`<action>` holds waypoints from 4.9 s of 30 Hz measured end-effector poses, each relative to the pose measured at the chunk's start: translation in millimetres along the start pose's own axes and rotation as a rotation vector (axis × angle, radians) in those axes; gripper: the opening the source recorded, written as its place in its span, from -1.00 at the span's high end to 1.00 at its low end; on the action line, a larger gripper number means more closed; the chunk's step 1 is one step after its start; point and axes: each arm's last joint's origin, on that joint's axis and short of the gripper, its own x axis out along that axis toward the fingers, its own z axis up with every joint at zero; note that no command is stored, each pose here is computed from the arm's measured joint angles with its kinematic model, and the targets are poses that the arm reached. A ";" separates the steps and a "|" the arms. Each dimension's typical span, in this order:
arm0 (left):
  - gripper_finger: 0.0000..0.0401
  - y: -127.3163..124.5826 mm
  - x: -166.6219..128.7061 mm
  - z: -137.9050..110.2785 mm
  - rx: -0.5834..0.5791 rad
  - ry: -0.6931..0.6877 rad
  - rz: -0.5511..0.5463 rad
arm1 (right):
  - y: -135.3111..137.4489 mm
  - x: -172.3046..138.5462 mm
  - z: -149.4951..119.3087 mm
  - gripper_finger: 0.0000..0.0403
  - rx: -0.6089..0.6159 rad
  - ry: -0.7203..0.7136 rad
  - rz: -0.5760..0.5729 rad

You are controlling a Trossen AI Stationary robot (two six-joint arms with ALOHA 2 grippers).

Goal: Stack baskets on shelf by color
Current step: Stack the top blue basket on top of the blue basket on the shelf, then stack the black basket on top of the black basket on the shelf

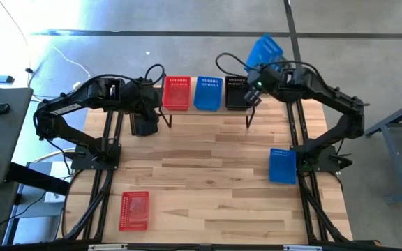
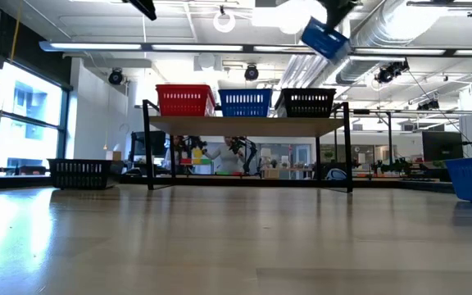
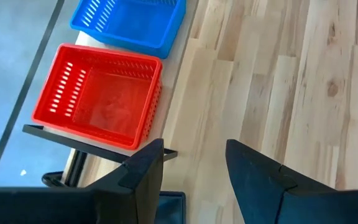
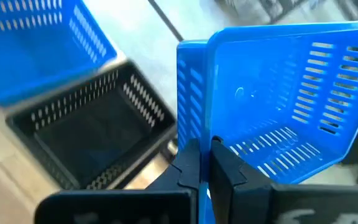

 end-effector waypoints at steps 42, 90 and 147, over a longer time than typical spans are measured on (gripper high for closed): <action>0.18 0.1 -0.1 -5.1 -0.006 0.052 0.008 | 116.9 68.9 81.2 1.00 -0.270 0.097 0.397; 0.18 0.0 -0.4 -9.2 -0.013 0.094 0.007 | 121.3 78.1 82.8 0.51 -0.273 0.100 0.363; 0.18 -27.3 32.5 -73.4 -0.059 0.235 -0.088 | 81.6 43.6 81.0 0.51 0.125 0.165 0.529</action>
